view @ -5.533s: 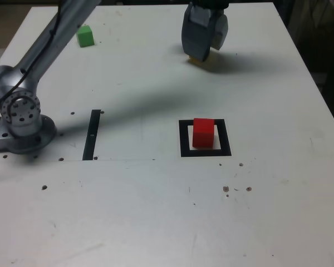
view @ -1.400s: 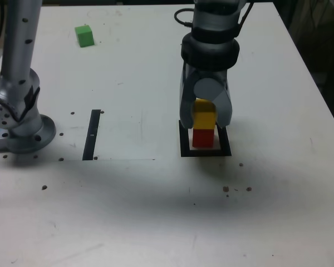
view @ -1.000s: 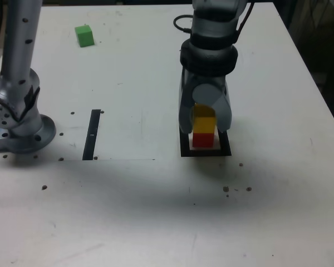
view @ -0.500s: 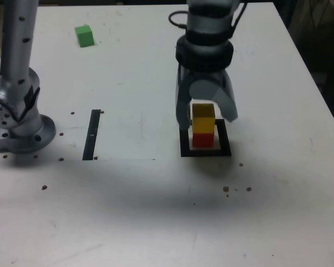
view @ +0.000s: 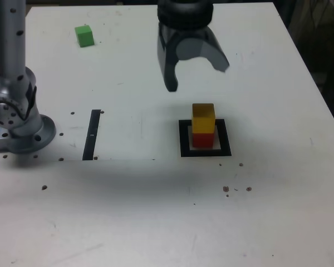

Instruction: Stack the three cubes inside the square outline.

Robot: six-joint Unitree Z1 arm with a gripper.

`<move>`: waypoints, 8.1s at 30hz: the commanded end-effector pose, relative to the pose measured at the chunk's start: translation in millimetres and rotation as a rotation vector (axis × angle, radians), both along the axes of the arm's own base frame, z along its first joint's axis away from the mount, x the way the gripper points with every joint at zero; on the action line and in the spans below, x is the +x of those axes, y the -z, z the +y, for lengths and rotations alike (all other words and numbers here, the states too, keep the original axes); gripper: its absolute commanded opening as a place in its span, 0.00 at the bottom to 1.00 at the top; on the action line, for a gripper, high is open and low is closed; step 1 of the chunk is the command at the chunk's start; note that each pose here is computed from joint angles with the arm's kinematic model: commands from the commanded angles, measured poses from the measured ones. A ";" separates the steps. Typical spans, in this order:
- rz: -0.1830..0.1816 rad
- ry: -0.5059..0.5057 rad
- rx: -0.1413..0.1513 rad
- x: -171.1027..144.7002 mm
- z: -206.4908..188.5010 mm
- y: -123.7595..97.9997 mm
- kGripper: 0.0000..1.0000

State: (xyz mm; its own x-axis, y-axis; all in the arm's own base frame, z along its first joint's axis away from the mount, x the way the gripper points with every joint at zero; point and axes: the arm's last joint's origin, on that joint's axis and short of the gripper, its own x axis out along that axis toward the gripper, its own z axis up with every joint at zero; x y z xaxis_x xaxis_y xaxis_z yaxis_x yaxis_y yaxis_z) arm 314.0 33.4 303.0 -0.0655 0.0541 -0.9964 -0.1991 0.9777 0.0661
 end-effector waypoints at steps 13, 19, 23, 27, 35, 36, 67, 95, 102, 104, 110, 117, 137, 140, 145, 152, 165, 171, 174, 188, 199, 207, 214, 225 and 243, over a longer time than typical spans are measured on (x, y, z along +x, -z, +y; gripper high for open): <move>0.034 -0.214 -0.006 -36.8 58.4 -8.7 0.99; 0.046 -0.294 0.009 -53.3 86.0 -8.4 0.99; 0.051 -0.338 0.013 -63.0 102.0 -8.5 0.99; 0.061 -0.384 0.012 -73.9 117.8 -7.6 0.99; 0.077 -0.493 0.009 -98.9 152.5 -5.0 0.99; 0.079 -0.505 0.009 -101.9 156.9 -4.5 0.99; 0.155 -0.605 -0.039 -188.2 246.8 10.8 0.99; 0.252 -0.293 -0.119 -243.4 322.0 33.2 0.99; 0.256 -0.281 -0.131 -245.3 327.6 41.6 0.99; 0.257 -0.281 -0.134 -244.9 329.7 45.7 0.99; 0.260 -0.280 -0.142 -242.9 338.8 62.4 0.99; 0.260 -0.279 -0.140 -240.3 345.5 74.9 0.95; 0.296 -0.293 -0.082 -227.9 350.6 84.0 0.34; 0.296 -0.288 -0.078 -226.1 349.4 83.8 0.32; 0.299 -0.278 -0.083 -223.5 347.5 85.3 0.32; 0.298 -0.275 -0.084 -222.4 346.7 86.9 0.32; 0.283 -0.258 -0.082 -215.7 340.1 82.4 0.32; 0.224 -0.214 -0.061 -199.0 321.1 60.9 0.32; 0.185 -0.183 -0.061 -186.2 305.0 48.9 0.32; 0.126 -0.047 -0.061 -123.2 199.3 1.7 0.32; 0.170 0.064 -0.026 -81.8 129.8 -18.7 0.31; 0.180 0.154 -0.019 -54.8 86.7 -33.4 0.31; 0.176 0.213 -0.053 -31.9 55.1 -35.0 0.31; 0.173 0.274 -0.069 2.1 14.2 -32.4 0.31; 0.210 0.378 -0.041 39.7 -43.5 -12.0 0.30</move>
